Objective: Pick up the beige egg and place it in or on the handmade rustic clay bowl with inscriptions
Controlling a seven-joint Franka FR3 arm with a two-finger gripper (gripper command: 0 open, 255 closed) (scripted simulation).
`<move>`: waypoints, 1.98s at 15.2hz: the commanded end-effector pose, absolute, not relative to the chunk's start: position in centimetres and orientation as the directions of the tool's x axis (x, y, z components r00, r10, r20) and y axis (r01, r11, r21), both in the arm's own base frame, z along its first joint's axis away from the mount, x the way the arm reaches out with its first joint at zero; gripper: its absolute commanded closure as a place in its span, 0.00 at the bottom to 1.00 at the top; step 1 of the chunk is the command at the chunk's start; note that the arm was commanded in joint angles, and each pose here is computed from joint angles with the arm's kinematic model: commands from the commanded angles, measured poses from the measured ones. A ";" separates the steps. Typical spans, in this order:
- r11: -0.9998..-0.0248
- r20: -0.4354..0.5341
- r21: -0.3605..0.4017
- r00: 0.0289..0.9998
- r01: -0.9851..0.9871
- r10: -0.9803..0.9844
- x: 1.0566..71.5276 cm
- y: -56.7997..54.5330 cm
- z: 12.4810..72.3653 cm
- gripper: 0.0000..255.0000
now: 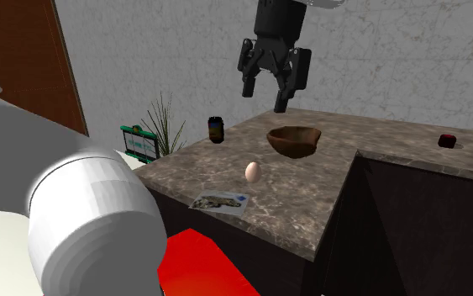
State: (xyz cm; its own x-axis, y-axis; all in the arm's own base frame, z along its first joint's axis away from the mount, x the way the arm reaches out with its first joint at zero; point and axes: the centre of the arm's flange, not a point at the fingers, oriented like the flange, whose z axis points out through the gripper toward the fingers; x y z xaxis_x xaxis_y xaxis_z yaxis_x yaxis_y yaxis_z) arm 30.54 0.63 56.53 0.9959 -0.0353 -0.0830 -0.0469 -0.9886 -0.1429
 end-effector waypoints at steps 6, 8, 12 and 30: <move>-0.991 -0.114 -0.131 0.993 -0.043 -0.028 34.3 4.1 51.8 0.00; -0.991 -0.127 -0.126 0.992 -0.042 -0.025 35.7 5.4 49.8 0.00; -0.993 -0.152 -0.116 0.988 -0.038 -0.020 38.5 8.1 45.8 0.00; -0.995 -0.213 -0.092 0.977 -0.029 -0.008 44.0 15.1 31.8 0.00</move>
State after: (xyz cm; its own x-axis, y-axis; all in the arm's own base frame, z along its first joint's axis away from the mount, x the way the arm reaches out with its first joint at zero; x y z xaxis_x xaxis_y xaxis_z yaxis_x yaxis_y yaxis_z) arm 44.06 15.12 32.25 0.9770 -0.0082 -0.2132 -0.0284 -0.9953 -0.0922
